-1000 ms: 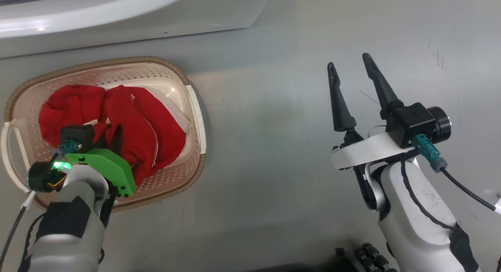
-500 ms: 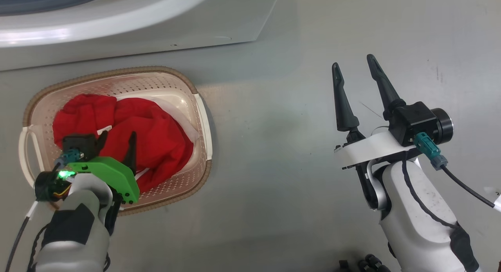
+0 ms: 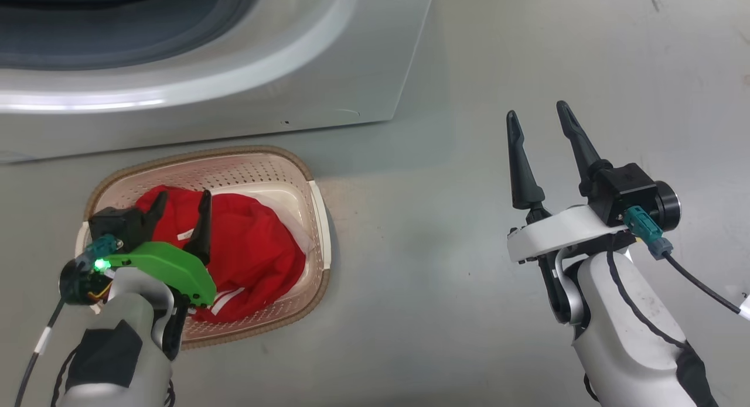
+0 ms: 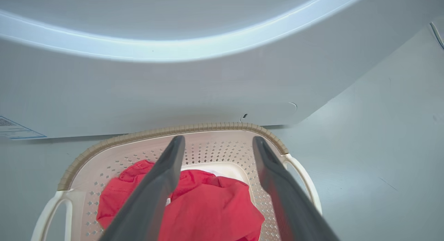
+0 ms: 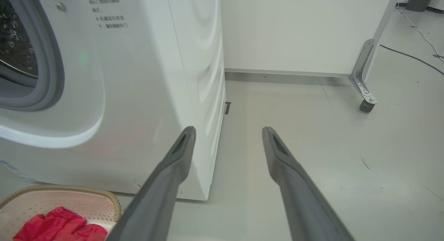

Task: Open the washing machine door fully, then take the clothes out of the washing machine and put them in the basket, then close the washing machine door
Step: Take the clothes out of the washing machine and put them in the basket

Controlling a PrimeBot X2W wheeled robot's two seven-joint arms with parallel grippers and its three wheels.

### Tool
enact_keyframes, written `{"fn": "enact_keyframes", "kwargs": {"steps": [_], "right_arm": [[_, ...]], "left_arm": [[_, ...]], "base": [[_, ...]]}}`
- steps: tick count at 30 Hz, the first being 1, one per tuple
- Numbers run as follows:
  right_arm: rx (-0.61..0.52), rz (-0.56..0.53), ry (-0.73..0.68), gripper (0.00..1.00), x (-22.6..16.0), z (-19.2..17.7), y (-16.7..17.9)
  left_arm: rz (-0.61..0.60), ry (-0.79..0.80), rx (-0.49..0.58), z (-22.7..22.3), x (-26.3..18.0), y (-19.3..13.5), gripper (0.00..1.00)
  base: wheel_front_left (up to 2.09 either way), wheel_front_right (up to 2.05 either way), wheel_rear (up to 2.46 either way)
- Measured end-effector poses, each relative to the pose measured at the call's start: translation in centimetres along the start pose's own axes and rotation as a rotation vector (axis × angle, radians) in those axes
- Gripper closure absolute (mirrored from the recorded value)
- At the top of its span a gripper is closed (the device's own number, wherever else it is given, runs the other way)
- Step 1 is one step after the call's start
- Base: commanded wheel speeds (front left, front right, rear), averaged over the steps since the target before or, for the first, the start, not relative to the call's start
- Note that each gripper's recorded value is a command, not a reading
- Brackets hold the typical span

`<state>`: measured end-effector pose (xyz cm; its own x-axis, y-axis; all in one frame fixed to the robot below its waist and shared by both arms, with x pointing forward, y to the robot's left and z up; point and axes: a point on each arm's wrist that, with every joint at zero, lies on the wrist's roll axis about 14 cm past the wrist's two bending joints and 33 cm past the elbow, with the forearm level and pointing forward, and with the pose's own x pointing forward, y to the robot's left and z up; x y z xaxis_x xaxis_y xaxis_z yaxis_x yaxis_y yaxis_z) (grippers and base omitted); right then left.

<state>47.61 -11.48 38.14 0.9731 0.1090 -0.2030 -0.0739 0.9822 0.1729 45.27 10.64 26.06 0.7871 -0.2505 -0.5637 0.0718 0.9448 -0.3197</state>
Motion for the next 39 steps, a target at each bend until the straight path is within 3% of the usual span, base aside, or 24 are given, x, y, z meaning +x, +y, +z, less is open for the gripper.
{"fn": "enact_keyframes", "kwargs": {"steps": [14, 23, 39], "right_arm": [[0.010, -0.001, -0.081, 0.00, -3.5, 4.1, 0.6], [0.014, -0.003, -0.136, 0.00, -6.7, 6.2, 0.8], [0.020, 0.004, -0.200, 0.00, -10.7, 8.1, 1.0]], "left_arm": [[0.063, -0.272, -0.027, 7.8, -6.2, 1.7, 0.00], [0.096, -0.466, 0.017, 12.5, -11.6, 1.8, 0.00], [0.150, -0.607, 0.068, 13.2, -19.1, 2.0, 0.00]], "base": [[0.00, 0.00, 0.00], [0.00, 0.00, 0.00], [0.00, 0.00, 0.00]]}}
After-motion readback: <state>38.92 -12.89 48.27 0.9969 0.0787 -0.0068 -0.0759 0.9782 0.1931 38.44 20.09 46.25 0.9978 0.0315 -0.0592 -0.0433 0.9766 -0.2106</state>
